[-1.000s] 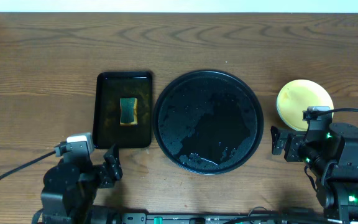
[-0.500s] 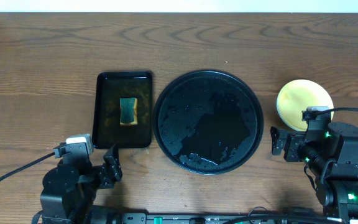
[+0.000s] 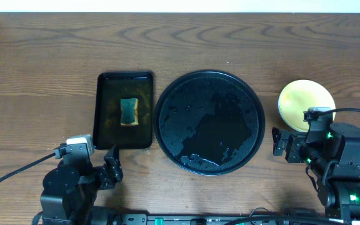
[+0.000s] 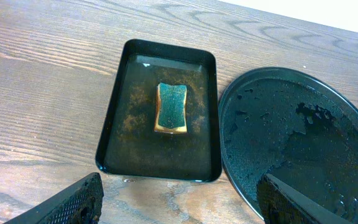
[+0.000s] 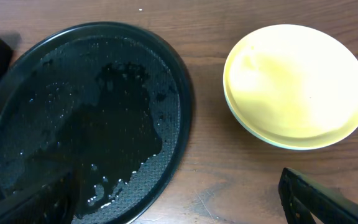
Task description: Clean dirty plates on tray and stack at the side
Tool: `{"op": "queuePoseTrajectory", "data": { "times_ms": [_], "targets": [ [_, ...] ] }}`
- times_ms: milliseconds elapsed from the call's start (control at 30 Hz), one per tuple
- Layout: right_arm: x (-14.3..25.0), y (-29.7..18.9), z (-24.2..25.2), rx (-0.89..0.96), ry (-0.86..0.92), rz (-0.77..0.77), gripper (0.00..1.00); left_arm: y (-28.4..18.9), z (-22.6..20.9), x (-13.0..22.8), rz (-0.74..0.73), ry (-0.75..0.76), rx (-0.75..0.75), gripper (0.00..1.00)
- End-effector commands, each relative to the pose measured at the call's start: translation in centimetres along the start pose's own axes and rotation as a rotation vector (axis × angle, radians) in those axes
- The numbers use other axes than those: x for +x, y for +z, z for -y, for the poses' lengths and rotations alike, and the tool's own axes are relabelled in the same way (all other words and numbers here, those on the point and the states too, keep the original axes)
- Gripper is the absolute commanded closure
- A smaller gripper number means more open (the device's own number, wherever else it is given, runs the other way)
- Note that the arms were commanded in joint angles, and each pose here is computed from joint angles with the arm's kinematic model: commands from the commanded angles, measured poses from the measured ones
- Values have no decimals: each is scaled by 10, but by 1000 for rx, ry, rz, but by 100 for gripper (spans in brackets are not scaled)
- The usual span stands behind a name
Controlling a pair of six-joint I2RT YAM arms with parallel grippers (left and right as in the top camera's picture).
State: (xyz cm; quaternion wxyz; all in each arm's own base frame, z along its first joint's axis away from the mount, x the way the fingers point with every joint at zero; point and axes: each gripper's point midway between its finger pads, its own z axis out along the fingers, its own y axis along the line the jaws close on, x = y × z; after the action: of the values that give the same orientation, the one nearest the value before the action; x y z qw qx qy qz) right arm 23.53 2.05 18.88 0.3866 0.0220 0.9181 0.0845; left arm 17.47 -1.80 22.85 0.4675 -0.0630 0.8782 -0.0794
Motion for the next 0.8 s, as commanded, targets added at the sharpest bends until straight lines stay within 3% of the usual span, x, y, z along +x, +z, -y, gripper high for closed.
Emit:
{"op": "queuePoseTrajectory", "data": {
  "times_ms": [0, 167, 533, 633, 767],
  "targets": [
    [4, -2, -1, -2, -24, 11, 1, 1, 2, 2, -3, -7, 13, 21],
    [2, -9, 3, 28, -51, 105, 1, 1, 2, 2, -3, -7, 13, 21],
    [-32, -23, -16, -88, -160, 772, 1, 1, 2, 2, -3, -7, 13, 20],
    [-32, -25, -16, -95, -171, 865, 1, 1, 2, 2, -3, -7, 13, 21],
    [-21, -13, -14, -69, -232, 875, 1, 1, 2, 2, -3, -7, 13, 21]
  ]
}}
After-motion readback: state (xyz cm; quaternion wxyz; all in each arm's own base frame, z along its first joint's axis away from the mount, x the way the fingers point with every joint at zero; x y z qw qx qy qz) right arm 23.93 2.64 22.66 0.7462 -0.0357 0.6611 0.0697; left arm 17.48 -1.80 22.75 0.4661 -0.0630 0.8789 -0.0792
